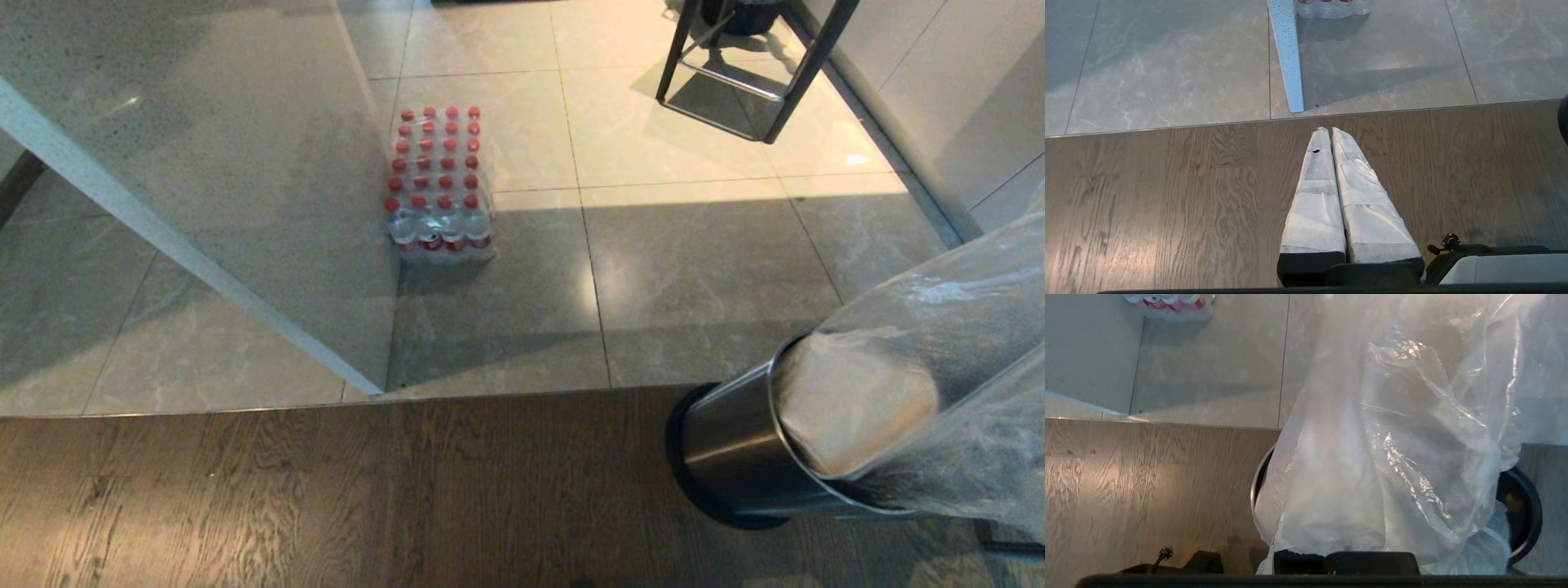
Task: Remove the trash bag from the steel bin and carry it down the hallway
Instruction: Pick up the trash bag
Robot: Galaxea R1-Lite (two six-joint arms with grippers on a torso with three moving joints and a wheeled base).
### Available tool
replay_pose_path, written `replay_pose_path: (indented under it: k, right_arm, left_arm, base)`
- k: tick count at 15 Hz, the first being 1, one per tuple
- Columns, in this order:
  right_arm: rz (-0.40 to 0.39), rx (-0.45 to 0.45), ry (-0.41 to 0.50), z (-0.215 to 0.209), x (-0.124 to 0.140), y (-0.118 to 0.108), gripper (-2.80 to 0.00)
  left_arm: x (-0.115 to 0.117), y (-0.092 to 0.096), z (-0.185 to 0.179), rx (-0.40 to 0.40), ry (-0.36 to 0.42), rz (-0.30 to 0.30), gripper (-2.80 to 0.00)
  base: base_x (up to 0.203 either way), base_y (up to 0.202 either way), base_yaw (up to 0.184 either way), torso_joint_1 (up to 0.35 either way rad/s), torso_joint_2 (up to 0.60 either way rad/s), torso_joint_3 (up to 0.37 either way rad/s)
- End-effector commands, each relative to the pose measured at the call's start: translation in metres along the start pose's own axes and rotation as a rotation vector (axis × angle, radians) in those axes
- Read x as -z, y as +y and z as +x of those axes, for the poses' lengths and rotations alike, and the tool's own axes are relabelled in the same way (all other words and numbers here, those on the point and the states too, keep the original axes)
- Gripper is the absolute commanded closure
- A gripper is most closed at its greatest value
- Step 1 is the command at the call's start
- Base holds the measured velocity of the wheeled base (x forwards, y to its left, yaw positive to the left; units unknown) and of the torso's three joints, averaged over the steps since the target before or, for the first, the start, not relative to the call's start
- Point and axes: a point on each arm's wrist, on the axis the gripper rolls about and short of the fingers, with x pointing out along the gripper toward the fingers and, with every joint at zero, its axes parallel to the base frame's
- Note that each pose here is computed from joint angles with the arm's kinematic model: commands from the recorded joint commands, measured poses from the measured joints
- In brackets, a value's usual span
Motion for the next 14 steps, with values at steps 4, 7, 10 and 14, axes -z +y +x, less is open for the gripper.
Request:
replay_pose_path:
  k: [4,7,10,14]
  right_arm:
    - [-0.009,-0.004,-0.039,-0.006,-0.018,0.001,0.00]
    - [0.010,-0.010,0.105,0.011,0.017,0.000,0.00]
    - [0.000,-0.006,0.017,0.002,-0.008,0.001,0.00]
    - [0.013,0.005,0.112,0.016,0.016,0.000,0.00]
  left_arm:
    - [0.000,0.000,0.000,0.000,0.000,0.000,0.00]
    - [0.000,0.000,0.000,0.000,0.000,0.000,0.00]
    - [0.000,0.000,0.000,0.000,0.000,0.000,0.00]
    - [0.000,0.000,0.000,0.000,0.000,0.000,0.00]
  base:
    - [0.000,0.000,0.000,0.000,0.00,0.000]
    - [0.000,0.000,0.000,0.000,0.00,0.000]
    - [0.000,0.000,0.000,0.000,0.00,0.000]
    - [0.000,0.000,0.000,0.000,0.00,0.000]
